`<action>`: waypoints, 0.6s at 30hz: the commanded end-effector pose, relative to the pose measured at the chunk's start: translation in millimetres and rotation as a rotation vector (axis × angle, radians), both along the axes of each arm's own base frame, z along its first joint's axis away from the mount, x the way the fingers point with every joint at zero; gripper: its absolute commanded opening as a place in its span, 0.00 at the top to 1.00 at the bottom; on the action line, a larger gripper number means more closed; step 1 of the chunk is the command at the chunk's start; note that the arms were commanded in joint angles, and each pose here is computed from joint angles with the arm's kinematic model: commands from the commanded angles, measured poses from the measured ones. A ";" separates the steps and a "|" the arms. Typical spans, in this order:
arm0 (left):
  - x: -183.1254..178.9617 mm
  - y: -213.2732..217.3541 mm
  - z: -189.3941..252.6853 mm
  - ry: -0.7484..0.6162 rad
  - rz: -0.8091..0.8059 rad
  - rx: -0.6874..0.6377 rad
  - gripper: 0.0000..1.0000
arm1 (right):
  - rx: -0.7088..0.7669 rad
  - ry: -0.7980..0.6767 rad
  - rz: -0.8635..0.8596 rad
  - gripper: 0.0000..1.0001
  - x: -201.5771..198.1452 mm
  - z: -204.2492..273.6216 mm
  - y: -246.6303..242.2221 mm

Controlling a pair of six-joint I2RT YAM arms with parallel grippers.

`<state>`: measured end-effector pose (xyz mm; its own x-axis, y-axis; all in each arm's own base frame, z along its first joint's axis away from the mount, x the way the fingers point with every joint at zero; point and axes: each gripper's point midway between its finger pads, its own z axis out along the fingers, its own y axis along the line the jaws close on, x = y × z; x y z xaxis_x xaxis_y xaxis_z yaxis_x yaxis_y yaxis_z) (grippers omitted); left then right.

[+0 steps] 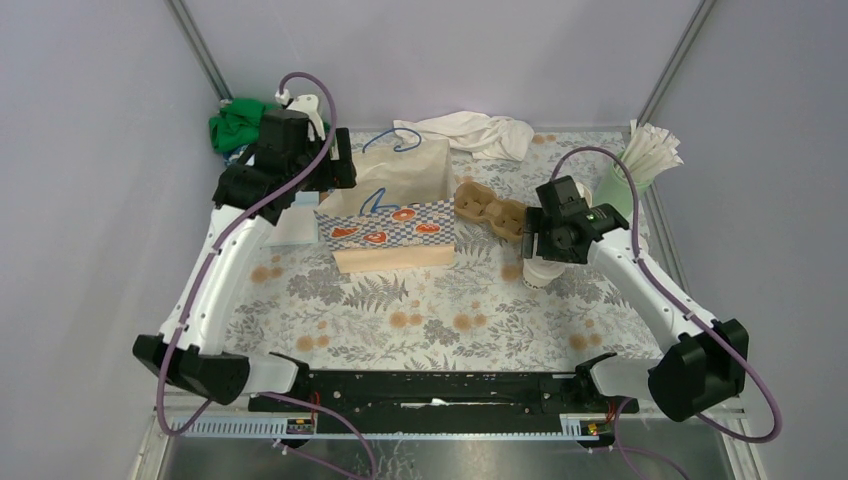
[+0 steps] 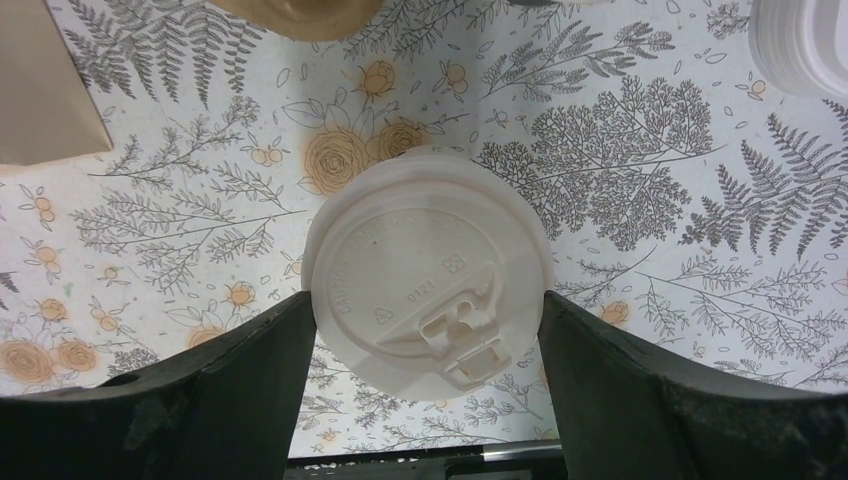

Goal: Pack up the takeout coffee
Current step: Place the coffee cup on the cup tray.

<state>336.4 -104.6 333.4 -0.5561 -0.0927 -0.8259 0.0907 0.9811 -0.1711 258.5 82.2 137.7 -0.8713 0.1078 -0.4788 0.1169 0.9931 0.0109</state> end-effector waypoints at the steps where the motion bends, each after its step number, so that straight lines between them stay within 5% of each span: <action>1: 17.4 8.2 -31.5 0.076 0.039 0.047 0.09 | 0.026 -0.104 0.029 0.16 10.9 37.2 5.4; 11: 21.6 10.0 -70.8 0.188 0.039 0.049 0.25 | 0.091 -0.220 0.108 0.22 9.3 95.4 13.4; 16: 14.2 6.7 -78.5 0.225 0.025 0.026 0.58 | 0.108 -0.214 0.135 0.21 4.8 94.2 16.7; 18: 7.8 2.5 -76.0 0.234 0.011 -0.005 0.78 | 0.108 -0.195 0.139 0.21 1.5 86.7 16.8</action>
<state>351.5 -96.2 252.2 -0.7291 -0.0737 -0.6804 0.0247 0.9907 -0.1338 268.5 93.7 225.4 -0.7583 0.0925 -0.6453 0.0171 0.9924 0.1222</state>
